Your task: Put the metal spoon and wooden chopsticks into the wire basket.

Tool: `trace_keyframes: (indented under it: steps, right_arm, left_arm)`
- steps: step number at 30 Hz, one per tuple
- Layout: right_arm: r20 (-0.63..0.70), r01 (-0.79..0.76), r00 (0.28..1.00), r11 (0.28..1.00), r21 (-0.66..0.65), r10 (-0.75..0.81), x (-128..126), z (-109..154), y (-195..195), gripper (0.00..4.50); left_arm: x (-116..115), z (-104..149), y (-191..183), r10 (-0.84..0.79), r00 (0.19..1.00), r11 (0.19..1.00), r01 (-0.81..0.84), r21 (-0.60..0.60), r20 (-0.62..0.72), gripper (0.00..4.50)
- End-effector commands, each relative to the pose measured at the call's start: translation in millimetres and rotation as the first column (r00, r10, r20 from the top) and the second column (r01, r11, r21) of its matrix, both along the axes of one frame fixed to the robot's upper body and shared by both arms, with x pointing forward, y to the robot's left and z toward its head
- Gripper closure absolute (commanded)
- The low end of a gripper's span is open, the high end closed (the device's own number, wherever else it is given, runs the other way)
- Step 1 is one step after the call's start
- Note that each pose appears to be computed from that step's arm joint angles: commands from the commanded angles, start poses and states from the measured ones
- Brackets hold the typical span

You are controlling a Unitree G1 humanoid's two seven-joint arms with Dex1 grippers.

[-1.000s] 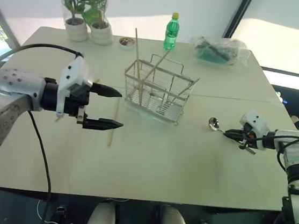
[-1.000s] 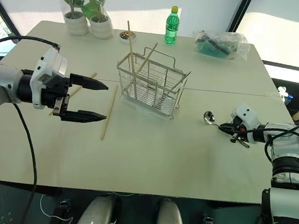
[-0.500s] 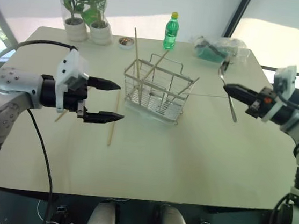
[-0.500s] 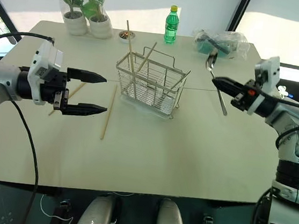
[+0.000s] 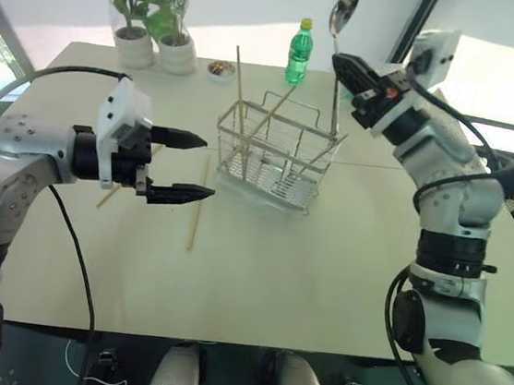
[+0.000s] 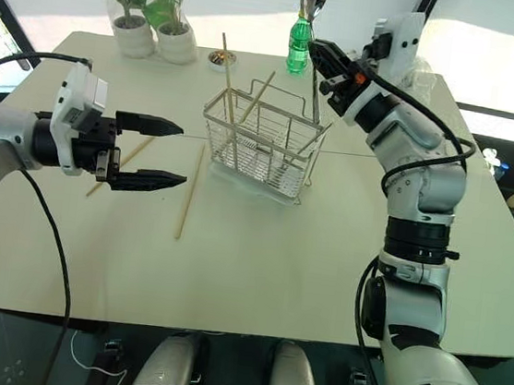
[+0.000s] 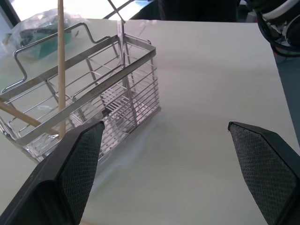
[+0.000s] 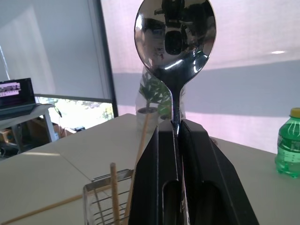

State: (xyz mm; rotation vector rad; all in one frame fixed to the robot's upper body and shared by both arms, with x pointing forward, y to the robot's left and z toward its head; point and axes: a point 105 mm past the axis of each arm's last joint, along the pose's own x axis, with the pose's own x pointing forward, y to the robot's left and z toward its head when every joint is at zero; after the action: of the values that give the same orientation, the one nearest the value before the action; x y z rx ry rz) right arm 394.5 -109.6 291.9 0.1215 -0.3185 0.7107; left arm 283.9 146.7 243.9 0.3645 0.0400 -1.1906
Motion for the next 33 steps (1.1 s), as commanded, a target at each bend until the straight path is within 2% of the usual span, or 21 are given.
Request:
trace_keyframes:
  steps: [1,8,11,18,22,25,30,33]
  right_arm:
    - [0.075,0.013,0.997,1.000,0.009,-0.014,0.6,7.6,5.6,4.43]
    - [0.019,0.028,0.999,1.000,-0.005,-0.028,5.7,-34.2,12.5,4.43]
    - [-0.005,0.040,0.999,0.999,-0.008,-0.040,6.2,-43.2,11.4,3.50]
    - [0.012,0.082,0.997,0.997,0.001,-0.082,4.9,-36.7,2.7,0.03]
    - [0.040,0.090,0.995,0.996,0.017,-0.091,1.6,-20.7,-7.9,0.03]
    - [0.087,0.060,0.994,0.998,0.037,-0.063,-7.1,7.9,-18.9,0.03]
    - [0.149,-0.146,0.979,0.989,0.016,0.142,-41.2,51.0,-22.1,0.03]
    - [0.149,-0.268,0.949,0.960,-0.087,0.278,-67.2,59.3,-17.8,0.03]
  left_arm:
    - [-3.9,17.8,1.4,0.005,0.997,1.000,-0.004,-0.014,0.071,0.00]
    - [-3.9,21.1,4.6,0.027,0.996,1.000,-0.026,-0.014,0.083,0.00]
    - [-3.2,22.7,6.0,0.032,0.996,0.999,-0.031,-0.014,0.087,0.00]
    - [1.8,25.1,7.9,0.039,0.995,0.999,-0.038,-0.016,0.097,0.00]
    - [4.9,26.4,7.6,0.040,0.994,0.999,-0.038,-0.020,0.102,0.00]
    - [5.9,26.4,7.5,0.038,0.994,0.999,-0.036,-0.021,0.104,0.00]
    - [9.1,28.8,10.4,0.059,0.992,0.998,-0.055,-0.036,0.112,0.00]
    - [12.2,30.1,15.4,0.091,0.989,0.995,-0.086,-0.047,0.116,0.00]
